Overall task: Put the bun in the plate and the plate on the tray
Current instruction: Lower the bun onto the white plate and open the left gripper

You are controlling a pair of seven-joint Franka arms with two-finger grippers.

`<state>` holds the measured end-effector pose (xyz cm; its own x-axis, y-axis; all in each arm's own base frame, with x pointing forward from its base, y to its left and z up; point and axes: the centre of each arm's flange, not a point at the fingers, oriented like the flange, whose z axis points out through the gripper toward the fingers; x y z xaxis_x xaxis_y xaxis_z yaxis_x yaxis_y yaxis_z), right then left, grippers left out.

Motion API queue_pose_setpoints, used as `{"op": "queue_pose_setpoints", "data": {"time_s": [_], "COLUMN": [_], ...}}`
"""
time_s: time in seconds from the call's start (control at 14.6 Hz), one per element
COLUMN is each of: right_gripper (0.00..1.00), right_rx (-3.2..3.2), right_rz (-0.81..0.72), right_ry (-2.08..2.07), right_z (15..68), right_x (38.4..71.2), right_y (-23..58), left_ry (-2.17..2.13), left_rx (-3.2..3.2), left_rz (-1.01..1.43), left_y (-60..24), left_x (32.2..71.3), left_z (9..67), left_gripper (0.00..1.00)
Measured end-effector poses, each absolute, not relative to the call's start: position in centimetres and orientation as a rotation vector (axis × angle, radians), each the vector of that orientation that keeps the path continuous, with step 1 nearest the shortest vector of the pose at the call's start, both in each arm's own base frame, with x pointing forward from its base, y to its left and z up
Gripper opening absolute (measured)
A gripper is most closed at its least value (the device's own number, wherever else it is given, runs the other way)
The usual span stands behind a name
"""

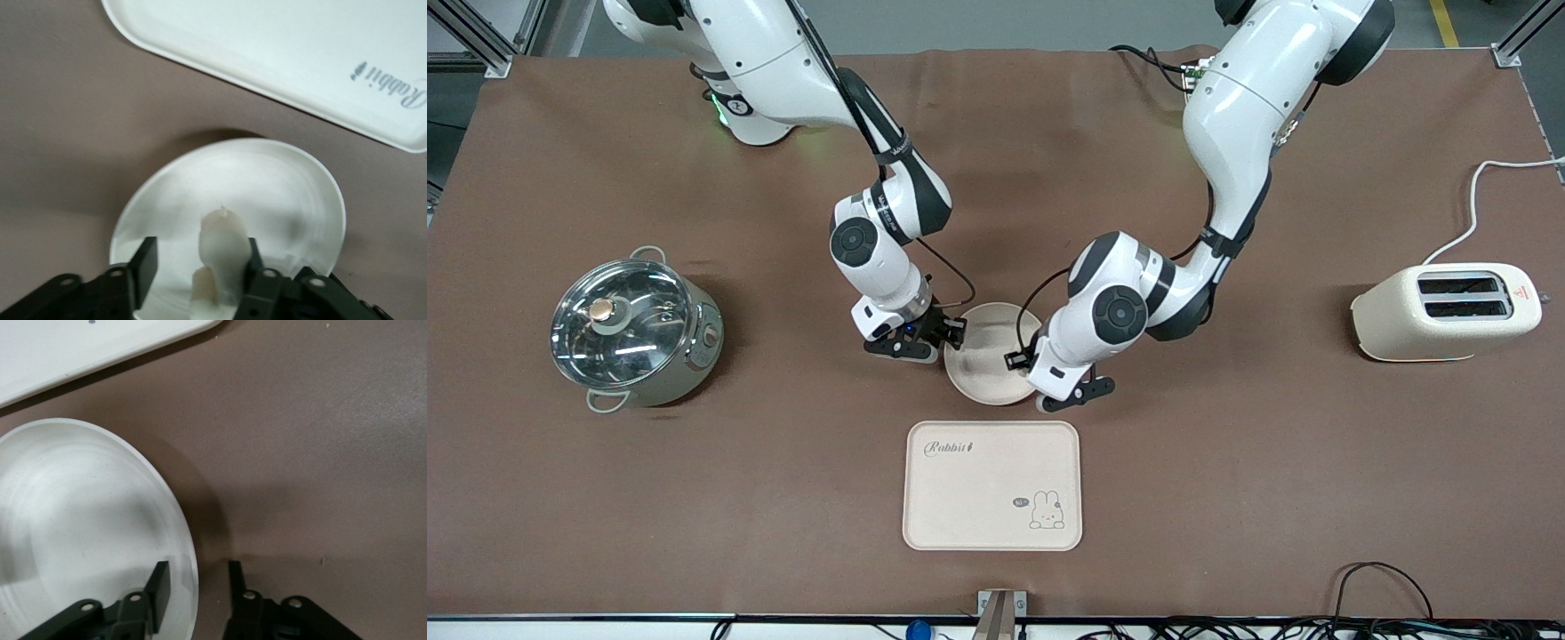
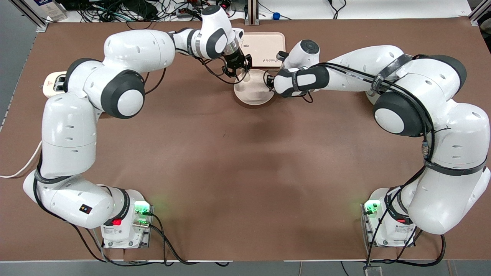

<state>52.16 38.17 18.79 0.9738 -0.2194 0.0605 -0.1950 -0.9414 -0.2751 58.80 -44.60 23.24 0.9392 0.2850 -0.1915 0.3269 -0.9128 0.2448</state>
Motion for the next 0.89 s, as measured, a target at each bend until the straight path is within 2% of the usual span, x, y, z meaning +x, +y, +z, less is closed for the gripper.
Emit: {"op": "queue_pose_setpoints", "data": {"time_s": [0.07,0.21,0.27,0.34,0.68,0.89], "right_gripper": [0.25,0.21,0.11,0.06,0.05,0.05], "right_rx": [-2.852,-2.849,-2.846,-2.841,-2.836,-2.824], "right_rz": [-0.131,-0.141,-0.152,-0.165,-0.185,-0.205], "right_ry": [0.306,0.306,0.308,0.308,0.309,0.310], "right_z": [18.8,18.8,18.8,18.9,18.8,19.3], "right_x": [52.2,52.2,52.3,52.4,52.5,52.7], "right_y": [38.1,38.1,38.1,38.2,38.2,38.4], "left_ry": [0.455,0.456,0.458,0.460,0.346,0.114], "left_rx": [2.819,2.815,2.814,2.814,2.929,3.054], "left_rz": [-0.218,-0.211,-0.206,-0.203,-0.104,-0.006], "left_y": [-45.1,-45.6,-45.5,-45.4,-43.9,-38.1], "left_x": [58.5,58.3,58.5,58.6,59.7,63.4], "left_z": [23.3,23.6,23.7,23.7,24.3,28.5], "left_gripper": [0.74,0.91,0.99,1.00,1.00,1.00]}}
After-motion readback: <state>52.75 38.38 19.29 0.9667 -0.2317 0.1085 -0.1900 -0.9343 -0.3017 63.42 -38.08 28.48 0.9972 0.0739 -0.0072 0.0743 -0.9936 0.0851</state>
